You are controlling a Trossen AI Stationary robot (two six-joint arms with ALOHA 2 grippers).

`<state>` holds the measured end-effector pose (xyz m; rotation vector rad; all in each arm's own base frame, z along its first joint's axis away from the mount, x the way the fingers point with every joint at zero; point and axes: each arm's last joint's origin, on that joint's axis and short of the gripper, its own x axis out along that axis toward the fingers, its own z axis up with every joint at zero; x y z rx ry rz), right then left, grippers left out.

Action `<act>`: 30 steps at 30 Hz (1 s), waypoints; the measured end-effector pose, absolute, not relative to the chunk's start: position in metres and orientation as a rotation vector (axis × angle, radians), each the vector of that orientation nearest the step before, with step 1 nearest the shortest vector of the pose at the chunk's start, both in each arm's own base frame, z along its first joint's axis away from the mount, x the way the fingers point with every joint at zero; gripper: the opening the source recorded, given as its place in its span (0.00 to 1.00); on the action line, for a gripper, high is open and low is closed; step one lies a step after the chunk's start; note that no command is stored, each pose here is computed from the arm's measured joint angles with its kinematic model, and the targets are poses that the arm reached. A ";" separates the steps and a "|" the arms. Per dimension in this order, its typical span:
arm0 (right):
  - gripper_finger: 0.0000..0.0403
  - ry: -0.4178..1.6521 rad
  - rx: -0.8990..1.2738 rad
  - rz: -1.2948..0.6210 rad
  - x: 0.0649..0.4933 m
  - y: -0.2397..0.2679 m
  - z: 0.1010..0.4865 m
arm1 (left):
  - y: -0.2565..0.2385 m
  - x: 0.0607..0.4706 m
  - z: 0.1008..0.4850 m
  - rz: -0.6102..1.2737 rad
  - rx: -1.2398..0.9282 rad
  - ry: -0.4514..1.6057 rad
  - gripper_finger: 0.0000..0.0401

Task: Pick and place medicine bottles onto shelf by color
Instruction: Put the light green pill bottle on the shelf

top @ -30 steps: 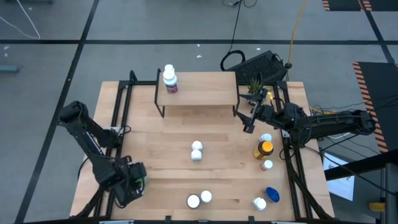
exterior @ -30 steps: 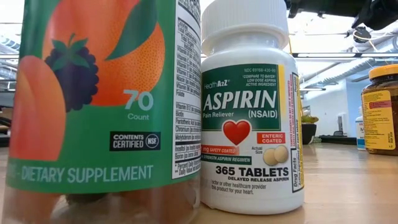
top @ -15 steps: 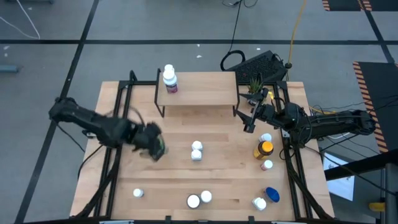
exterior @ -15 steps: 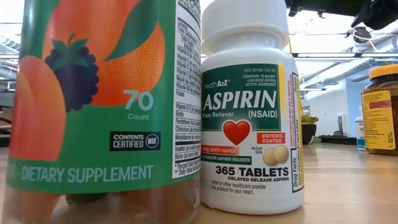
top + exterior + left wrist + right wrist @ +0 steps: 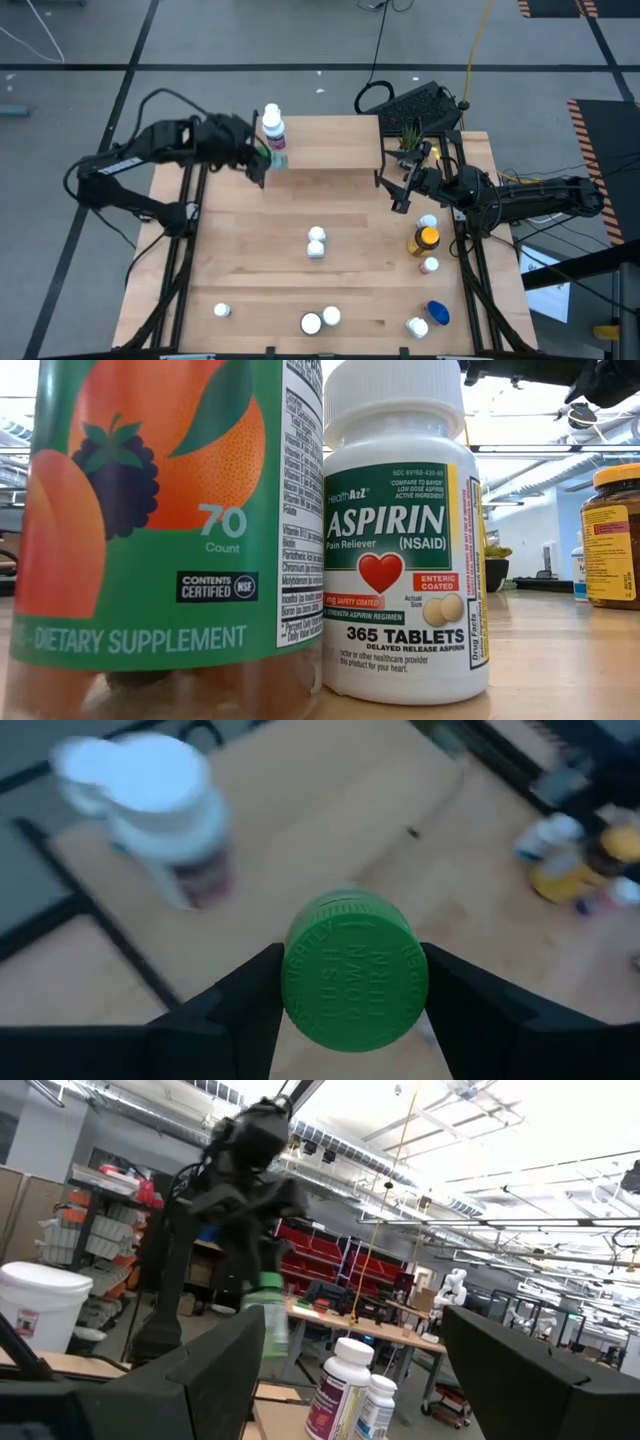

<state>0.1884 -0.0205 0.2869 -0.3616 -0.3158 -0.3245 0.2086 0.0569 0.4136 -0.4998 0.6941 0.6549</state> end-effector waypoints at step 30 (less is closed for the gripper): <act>0.74 -0.309 -0.381 -0.331 0.189 -0.021 0.287 | 0.119 0.242 0.367 0.781 -0.381 0.972 0.49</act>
